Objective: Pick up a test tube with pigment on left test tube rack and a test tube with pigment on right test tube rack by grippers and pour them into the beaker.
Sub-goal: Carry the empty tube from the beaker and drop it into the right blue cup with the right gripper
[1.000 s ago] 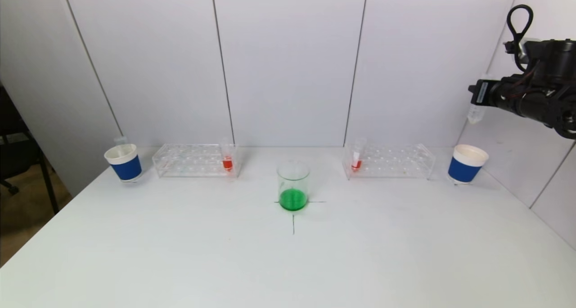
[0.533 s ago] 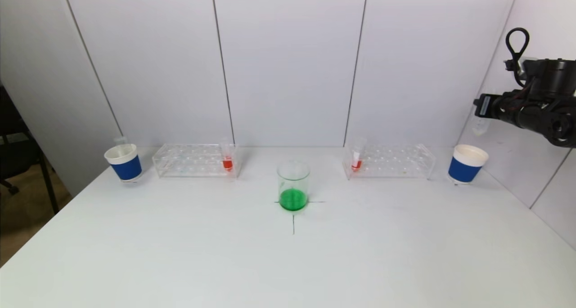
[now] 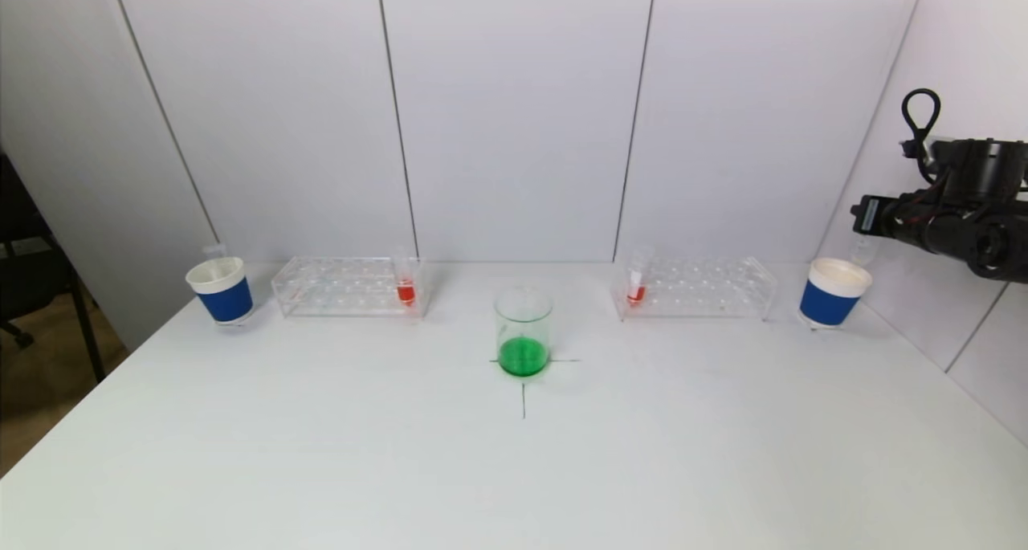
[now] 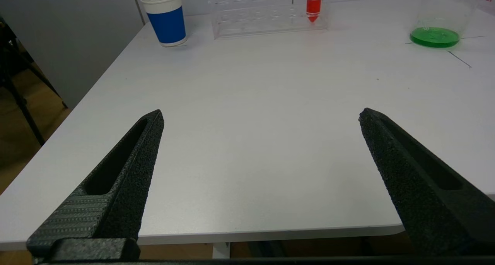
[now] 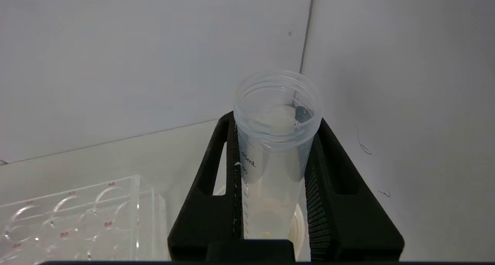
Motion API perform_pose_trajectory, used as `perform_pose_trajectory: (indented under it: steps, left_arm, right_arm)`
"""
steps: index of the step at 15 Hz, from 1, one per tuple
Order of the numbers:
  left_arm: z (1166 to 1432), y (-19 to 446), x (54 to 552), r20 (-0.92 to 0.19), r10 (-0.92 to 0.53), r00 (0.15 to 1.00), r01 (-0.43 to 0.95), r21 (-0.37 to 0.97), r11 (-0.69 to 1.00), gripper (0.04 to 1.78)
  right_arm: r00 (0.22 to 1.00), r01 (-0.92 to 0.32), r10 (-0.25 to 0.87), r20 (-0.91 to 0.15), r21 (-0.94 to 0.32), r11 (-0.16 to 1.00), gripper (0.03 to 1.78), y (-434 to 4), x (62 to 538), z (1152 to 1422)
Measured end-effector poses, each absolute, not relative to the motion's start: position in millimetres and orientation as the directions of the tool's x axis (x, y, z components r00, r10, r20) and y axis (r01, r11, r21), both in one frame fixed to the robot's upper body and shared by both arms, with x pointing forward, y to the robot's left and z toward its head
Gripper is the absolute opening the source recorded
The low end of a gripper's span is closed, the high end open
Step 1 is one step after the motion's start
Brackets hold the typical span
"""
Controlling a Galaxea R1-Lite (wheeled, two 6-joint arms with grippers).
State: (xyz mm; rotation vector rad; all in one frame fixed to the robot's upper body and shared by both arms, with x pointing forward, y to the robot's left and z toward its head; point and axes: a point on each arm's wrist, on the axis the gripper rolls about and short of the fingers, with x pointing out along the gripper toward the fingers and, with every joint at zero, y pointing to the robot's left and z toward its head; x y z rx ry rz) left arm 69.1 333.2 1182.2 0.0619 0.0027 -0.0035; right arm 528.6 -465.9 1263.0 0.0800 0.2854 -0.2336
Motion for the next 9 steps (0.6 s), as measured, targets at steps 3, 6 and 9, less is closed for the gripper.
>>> perform_pose_trajectory:
  steps: [3, 6, 9]
  left_arm:
    - [1182.2, 333.2, 69.1, -0.003, -0.003, 1.000, 0.004, 0.062, 0.998, 1.76]
    - [1182.3, 333.2, 69.1, -0.002, -0.004, 1.000, 0.004, 0.062, 0.998, 1.76]
    - [1182.3, 333.2, 69.1, -0.002, -0.003, 1.000, 0.004, 0.062, 0.998, 1.76]
  right_arm:
    - [0.927, 0.237, -0.211, -0.311, 0.047, 0.970, 0.51, -466.4, 532.8, 1251.0]
    - [0.929, 0.236, -0.211, -0.303, 0.047, 0.971, 0.51, -467.3, 536.7, 1242.0]
    - [0.924, 0.234, -0.207, -0.322, 0.047, 0.971, 0.51, -465.7, 538.2, 1230.0]
